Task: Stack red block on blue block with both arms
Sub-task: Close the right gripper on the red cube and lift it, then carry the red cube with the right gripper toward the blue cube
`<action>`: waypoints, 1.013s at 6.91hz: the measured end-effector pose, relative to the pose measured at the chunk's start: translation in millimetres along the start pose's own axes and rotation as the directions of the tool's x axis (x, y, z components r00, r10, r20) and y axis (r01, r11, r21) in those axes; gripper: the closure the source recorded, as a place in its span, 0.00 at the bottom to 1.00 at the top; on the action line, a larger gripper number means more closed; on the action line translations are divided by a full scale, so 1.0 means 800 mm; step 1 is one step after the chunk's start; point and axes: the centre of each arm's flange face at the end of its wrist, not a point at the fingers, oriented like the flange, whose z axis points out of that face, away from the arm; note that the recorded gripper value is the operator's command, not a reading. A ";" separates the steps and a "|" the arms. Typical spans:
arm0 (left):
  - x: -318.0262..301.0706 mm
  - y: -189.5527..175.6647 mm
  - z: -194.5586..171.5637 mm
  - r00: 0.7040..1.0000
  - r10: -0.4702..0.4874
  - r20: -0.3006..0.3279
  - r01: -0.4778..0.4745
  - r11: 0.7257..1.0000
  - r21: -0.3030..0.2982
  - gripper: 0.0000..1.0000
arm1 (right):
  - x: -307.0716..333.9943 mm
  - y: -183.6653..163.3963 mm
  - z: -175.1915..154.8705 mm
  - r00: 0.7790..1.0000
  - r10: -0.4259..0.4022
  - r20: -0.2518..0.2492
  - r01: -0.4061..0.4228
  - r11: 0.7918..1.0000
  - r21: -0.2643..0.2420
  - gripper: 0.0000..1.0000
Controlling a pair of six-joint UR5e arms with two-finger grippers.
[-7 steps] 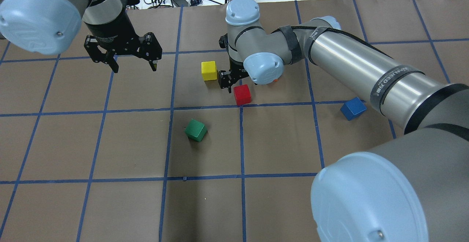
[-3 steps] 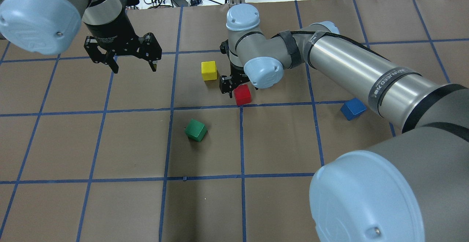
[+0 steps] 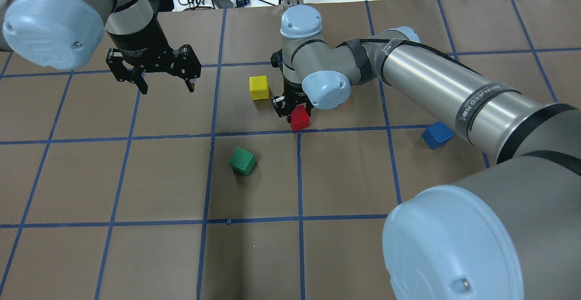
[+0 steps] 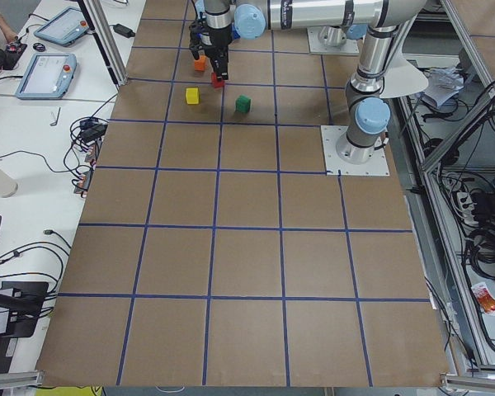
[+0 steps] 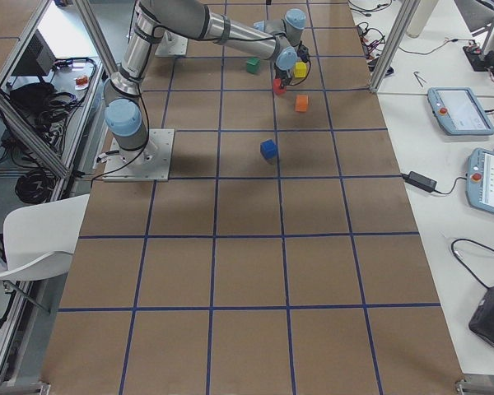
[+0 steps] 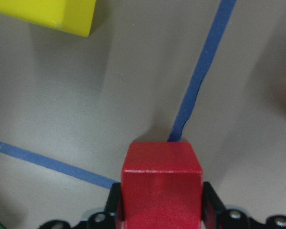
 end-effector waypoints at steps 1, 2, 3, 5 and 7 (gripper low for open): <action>0.000 0.000 0.001 1.000 0.002 0.002 -0.002 1.000 0.000 0.00 | 0.002 -0.002 -0.005 1.000 -0.005 -0.012 0.005 1.000 0.007 1.00; -0.001 0.000 0.001 1.000 0.002 0.002 -0.002 1.000 0.002 0.00 | 0.010 -0.002 -0.019 0.999 -0.002 -0.035 0.002 1.000 0.015 1.00; -0.002 0.000 0.000 1.000 0.000 0.003 0.000 1.000 0.004 0.00 | 0.030 0.002 -0.043 0.998 0.024 -0.056 -0.023 1.000 0.012 1.00; -0.003 0.001 0.000 1.000 -0.002 0.004 0.002 1.000 0.003 0.00 | 0.120 0.030 -0.119 0.987 0.148 -0.063 -0.150 0.988 -0.028 1.00; -0.003 0.000 0.004 1.000 -0.003 0.004 0.003 1.000 -0.003 0.00 | 0.227 0.078 -0.188 0.955 0.292 -0.054 -0.295 0.953 -0.063 1.00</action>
